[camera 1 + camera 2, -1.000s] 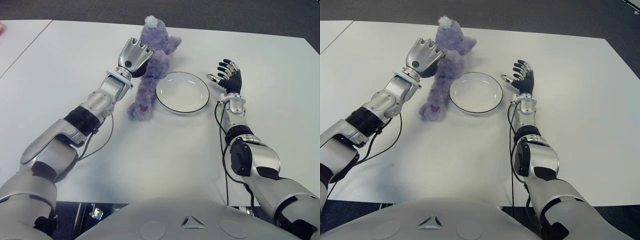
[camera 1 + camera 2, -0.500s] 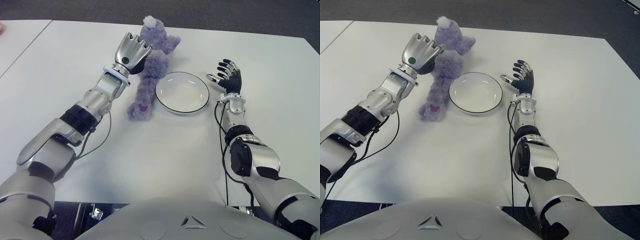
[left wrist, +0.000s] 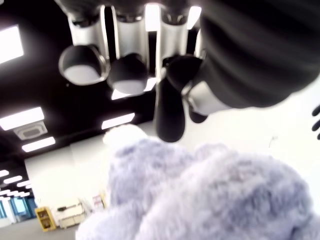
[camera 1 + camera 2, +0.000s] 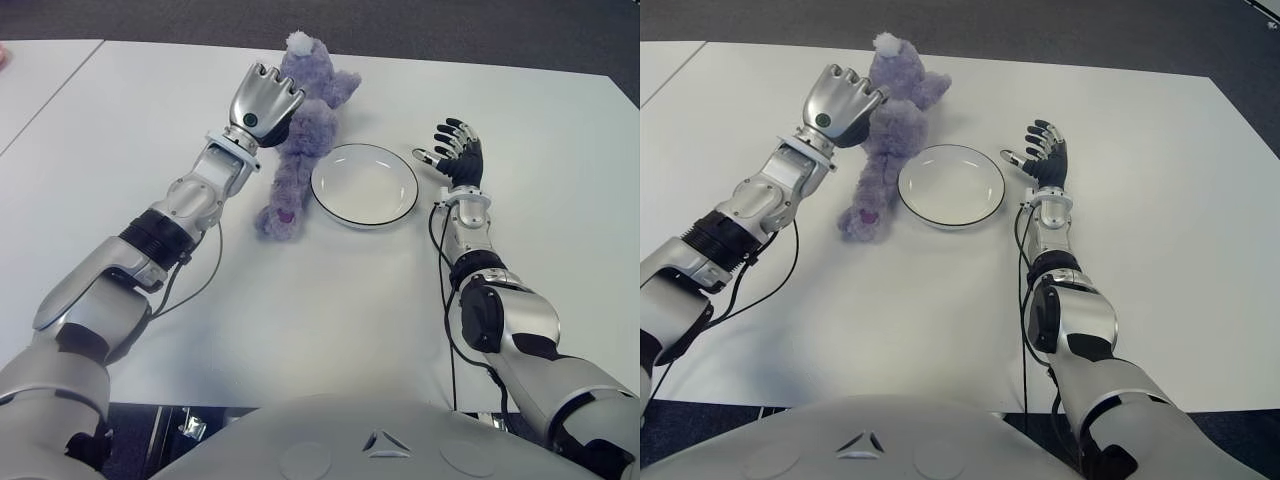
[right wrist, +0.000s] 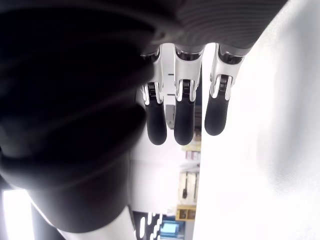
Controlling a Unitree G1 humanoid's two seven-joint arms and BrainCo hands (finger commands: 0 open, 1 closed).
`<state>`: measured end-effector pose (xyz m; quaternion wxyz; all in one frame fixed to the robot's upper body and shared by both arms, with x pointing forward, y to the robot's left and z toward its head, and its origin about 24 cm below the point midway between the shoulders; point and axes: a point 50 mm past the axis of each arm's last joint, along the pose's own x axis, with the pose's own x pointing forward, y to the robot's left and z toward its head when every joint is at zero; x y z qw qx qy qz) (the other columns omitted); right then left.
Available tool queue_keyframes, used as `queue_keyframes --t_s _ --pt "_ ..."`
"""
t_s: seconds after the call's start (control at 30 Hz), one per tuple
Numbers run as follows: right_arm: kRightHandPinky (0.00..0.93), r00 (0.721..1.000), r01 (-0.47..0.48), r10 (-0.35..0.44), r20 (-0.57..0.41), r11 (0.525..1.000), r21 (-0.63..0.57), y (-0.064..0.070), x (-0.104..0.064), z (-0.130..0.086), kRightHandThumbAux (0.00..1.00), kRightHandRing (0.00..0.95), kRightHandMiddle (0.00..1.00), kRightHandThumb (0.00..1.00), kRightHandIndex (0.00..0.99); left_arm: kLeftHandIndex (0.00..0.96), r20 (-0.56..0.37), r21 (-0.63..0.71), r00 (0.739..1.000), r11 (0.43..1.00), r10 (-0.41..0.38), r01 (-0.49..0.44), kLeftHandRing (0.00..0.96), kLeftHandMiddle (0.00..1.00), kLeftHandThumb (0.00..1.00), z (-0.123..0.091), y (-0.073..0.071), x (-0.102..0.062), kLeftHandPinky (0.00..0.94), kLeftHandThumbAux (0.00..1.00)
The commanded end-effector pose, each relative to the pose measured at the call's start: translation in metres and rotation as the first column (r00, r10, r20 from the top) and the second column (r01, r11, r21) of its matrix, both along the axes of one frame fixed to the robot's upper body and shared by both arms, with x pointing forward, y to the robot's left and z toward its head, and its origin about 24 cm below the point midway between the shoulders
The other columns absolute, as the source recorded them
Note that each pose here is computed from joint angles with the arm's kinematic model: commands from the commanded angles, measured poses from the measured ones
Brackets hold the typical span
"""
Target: Put the doll into the plate.
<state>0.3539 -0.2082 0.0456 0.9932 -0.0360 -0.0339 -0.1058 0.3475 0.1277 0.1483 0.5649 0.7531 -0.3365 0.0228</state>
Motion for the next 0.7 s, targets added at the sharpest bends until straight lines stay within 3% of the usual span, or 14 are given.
queue_keyframes --t_s 0.03,0.1,0.13,0.2,0.33,0.4,0.5,0.7 --pt "0.272 0.885 0.044 0.009 -0.465 0.994 0.102 0.024 -0.093 -0.125 0.997 0.259 0.272 0.004 0.217 0.434 0.167 -0.028 0.984 0.998 0.064 -0.06 0.827 0.817 0.685 0.018 0.036 0.009 0.809 0.712" --pt "0.266 0.885 0.041 0.008 -0.466 0.995 0.095 0.024 -0.093 -0.125 0.995 0.254 0.267 0.002 0.215 0.428 0.219 -0.066 0.966 0.99 0.135 -0.124 0.795 0.771 0.683 0.026 0.053 0.017 0.781 0.712" --pt "0.265 0.885 0.041 0.007 -0.466 0.995 0.094 0.024 -0.093 -0.125 0.994 0.252 0.265 0.001 0.213 0.413 0.232 -0.078 0.96 0.986 0.159 -0.145 0.776 0.735 0.513 0.028 0.059 0.02 0.768 0.668" --pt "0.265 0.885 0.038 0.009 -0.466 0.995 0.091 0.025 -0.093 -0.125 0.993 0.249 0.263 0.0 0.212 0.383 0.243 -0.163 0.941 0.966 0.235 -0.199 0.735 0.67 0.331 0.031 0.068 0.025 0.743 0.61" --pt "0.265 0.883 0.037 0.01 -0.469 0.995 0.091 0.025 -0.093 -0.125 0.992 0.248 0.26 0.0 0.21 0.332 0.2 -0.293 0.925 0.92 0.324 -0.259 0.642 0.53 0.233 0.029 0.071 0.03 0.686 0.552" --pt "0.265 0.882 0.034 0.012 -0.472 0.995 0.089 0.025 -0.093 -0.125 0.991 0.246 0.257 0.0 0.208 0.284 0.133 -0.346 0.924 0.891 0.358 -0.295 0.569 0.433 0.197 0.025 0.073 0.034 0.627 0.526" --pt "0.26 0.88 0.028 0.015 -0.475 0.996 0.084 0.025 -0.093 -0.125 0.986 0.242 0.25 0.0 0.205 0.123 0.043 -0.391 0.928 0.861 0.37 -0.325 0.303 0.203 0.122 0.018 0.073 0.038 0.397 0.483" --pt "0.257 0.88 0.019 0.016 -0.475 0.997 0.07 0.025 -0.093 -0.125 0.983 0.237 0.244 0.0 0.2 0.022 -0.154 -0.437 0.93 0.821 0.334 -0.367 0.075 0.038 0.077 -0.012 0.067 0.043 0.163 0.458"
